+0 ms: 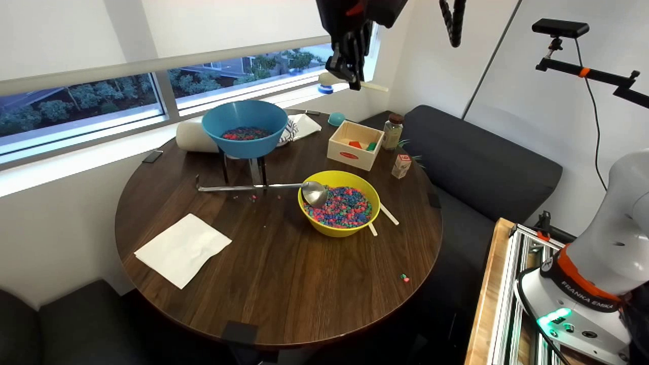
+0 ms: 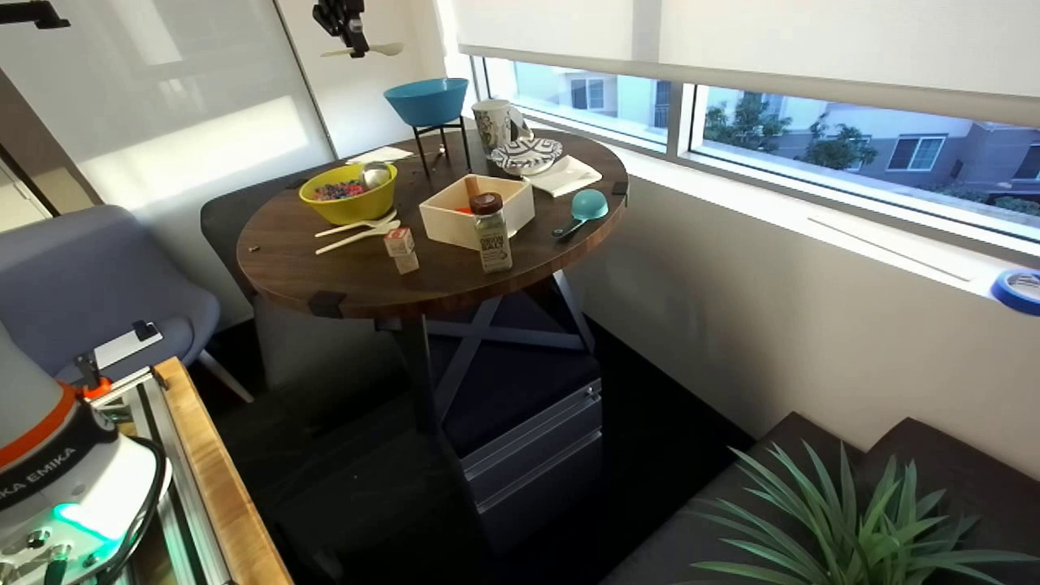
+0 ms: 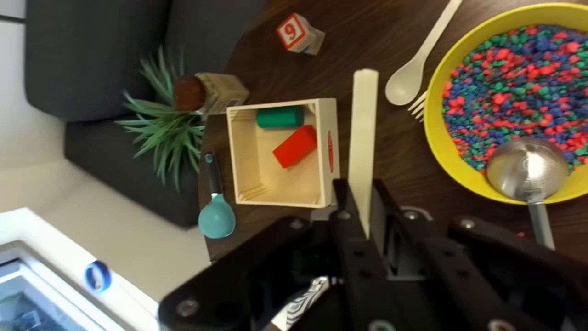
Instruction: Pick up the far right white spoon, scoop a spoonful of the substance from the yellow bowl and pour it into the blue bowl, put the white spoon back onto the table
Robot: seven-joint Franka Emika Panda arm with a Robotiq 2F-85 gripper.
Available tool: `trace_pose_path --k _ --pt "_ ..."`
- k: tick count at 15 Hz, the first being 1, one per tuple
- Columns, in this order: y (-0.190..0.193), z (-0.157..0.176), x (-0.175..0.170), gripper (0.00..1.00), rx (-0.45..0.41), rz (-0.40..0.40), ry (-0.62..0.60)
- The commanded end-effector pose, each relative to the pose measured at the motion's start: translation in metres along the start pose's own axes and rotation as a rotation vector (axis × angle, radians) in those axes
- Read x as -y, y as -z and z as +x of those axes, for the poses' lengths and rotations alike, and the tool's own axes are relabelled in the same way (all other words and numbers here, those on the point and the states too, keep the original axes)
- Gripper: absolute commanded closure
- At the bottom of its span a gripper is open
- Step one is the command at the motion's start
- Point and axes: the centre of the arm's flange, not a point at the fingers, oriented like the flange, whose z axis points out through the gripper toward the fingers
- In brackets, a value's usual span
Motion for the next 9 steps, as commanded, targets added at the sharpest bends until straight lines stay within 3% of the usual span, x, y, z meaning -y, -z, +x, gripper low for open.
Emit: trace_pose_path --k 1,6,9 --pt "-0.055 -0.049 -0.013 0.97 0.000 0.183 -0.036" --pt "-0.110 -0.076 -0.013 0.97 -0.060 0.325 -0.149" --pt "-0.143 -0.090 -0.007 0.97 -0.093 0.341 -0.193"
